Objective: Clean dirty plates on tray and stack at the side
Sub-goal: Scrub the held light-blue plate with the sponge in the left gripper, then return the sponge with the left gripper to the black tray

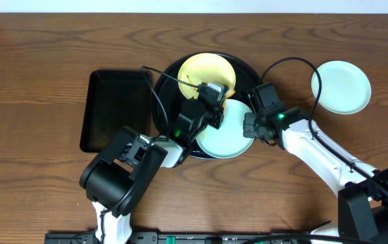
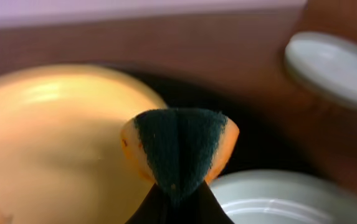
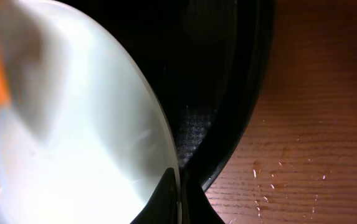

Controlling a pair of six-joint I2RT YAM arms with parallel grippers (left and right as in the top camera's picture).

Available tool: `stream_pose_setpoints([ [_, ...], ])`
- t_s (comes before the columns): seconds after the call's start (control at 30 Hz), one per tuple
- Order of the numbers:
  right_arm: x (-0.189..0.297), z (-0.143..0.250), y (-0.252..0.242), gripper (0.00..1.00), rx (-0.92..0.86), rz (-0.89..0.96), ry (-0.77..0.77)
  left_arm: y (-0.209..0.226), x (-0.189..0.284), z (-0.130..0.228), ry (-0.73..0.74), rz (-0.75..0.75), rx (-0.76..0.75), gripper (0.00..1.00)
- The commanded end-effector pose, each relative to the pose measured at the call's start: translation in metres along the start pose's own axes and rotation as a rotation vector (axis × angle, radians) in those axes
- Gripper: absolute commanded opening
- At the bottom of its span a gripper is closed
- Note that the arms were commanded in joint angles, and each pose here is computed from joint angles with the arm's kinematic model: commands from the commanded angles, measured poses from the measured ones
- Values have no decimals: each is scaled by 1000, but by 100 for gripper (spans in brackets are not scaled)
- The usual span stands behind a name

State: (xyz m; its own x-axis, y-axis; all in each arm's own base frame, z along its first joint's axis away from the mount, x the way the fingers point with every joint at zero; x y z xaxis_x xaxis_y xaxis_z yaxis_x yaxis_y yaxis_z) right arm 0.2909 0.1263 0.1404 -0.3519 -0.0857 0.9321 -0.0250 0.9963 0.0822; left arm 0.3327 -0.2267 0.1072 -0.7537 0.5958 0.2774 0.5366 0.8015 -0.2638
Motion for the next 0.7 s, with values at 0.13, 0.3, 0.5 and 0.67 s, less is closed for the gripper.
stream_pose_setpoints([
  [0.13, 0, 0, 1, 1, 0, -11, 4, -14, 12, -45, -167, 82, 23, 7],
  [0.3, 0, 0, 0, 1, 0, 3, -3, -15, 33, -74, -158, 59, 28, 7],
  [0.5, 7, -10, 0, 1, 21, 22, -47, 23, 79, -108, -83, -102, 108, 7],
  [0.67, 35, -32, 6, 1, 81, 26, -150, 75, 131, -124, -63, -299, 289, 7],
])
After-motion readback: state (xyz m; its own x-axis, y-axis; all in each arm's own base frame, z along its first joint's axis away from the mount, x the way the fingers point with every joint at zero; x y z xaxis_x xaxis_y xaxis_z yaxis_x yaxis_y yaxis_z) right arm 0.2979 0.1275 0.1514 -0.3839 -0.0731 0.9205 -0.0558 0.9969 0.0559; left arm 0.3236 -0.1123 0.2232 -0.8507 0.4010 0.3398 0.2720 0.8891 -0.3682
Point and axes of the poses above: each gripper's point midway between its finger pads, its own x axis back along the fingers, its own y axis along the line the jaws close on, z = x × y, the point moved 10 cm from there along x, back along the fingers, and after that the axes turned 5 degrees about x, right-handed, at the moved point
